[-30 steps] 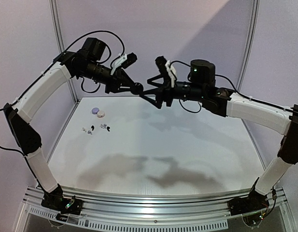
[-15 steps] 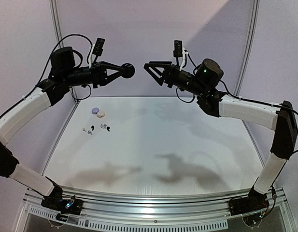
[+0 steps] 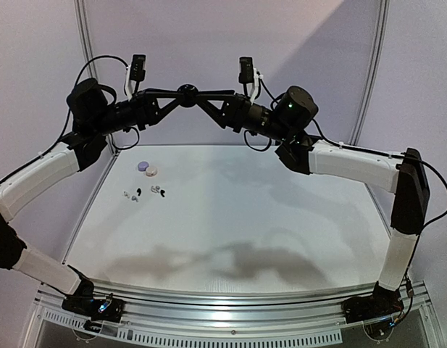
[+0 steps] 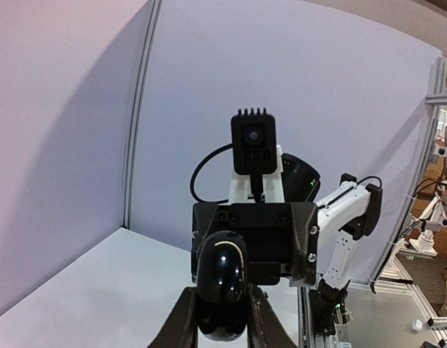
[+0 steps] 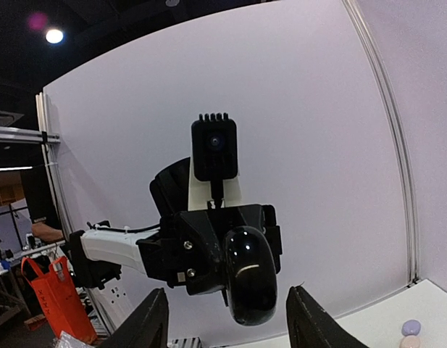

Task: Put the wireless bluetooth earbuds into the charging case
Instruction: Pass from the left arm to the right

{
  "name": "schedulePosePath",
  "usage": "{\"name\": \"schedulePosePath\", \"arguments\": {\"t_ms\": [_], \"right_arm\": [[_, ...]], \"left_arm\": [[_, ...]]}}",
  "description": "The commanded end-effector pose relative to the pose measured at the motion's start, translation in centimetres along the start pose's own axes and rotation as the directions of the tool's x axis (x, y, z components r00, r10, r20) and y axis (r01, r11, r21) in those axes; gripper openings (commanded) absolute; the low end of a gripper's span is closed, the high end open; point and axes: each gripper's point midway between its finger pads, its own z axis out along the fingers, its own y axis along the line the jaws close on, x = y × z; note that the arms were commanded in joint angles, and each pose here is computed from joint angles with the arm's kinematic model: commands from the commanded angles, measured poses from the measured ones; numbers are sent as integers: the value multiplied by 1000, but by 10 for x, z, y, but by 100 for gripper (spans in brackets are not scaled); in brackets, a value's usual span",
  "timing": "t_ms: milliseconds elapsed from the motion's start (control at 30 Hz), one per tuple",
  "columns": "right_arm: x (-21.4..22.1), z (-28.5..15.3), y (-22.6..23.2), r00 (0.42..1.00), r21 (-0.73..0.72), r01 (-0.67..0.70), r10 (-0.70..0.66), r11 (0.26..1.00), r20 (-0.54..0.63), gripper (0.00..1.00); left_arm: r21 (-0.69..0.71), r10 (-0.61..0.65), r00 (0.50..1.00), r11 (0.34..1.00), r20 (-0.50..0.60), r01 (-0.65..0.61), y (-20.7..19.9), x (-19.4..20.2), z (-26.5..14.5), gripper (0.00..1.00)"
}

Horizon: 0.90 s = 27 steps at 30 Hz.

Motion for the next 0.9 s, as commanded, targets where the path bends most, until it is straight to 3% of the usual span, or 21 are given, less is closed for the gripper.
{"name": "schedulePosePath", "arguments": {"t_ms": [0,200,333,533,600,700,733,800,867], "right_arm": [[5,9,-3,1000,-10,-4,3,1000,-13,52],[7,17,0,999,-40,4,-5,999,-32,29],[11,19,0,999,-52,4,-6,999,-48,24],[15,18,1,997,-57,6,-11,998,-72,0],[21,17,0,995,-47,7,-12,999,-102,0],[32,9,-6,982,14,42,-38,999,-184,0],[36,5,-9,973,44,70,-58,997,-225,0],[41,-4,-14,943,104,154,-114,983,-313,0],[43,-15,-16,901,137,232,-159,963,-403,0]], "left_arm": [[44,38,999,998,34,-39,-16,-9,-1,0],[44,22,999,999,31,-23,-15,-4,0,0],[41,21,999,999,25,-22,-14,-2,1,0],[38,22,1000,999,12,-22,-14,1,0,0],[24,17,1000,1000,-11,-17,-10,7,0,3],[-2,31,998,1000,-60,-31,-4,19,-5,57],[2,48,995,999,-84,-48,-3,25,-8,70],[35,106,983,994,-146,-102,-3,40,-15,81],[65,171,963,985,-211,-161,-3,57,-22,82]]}}
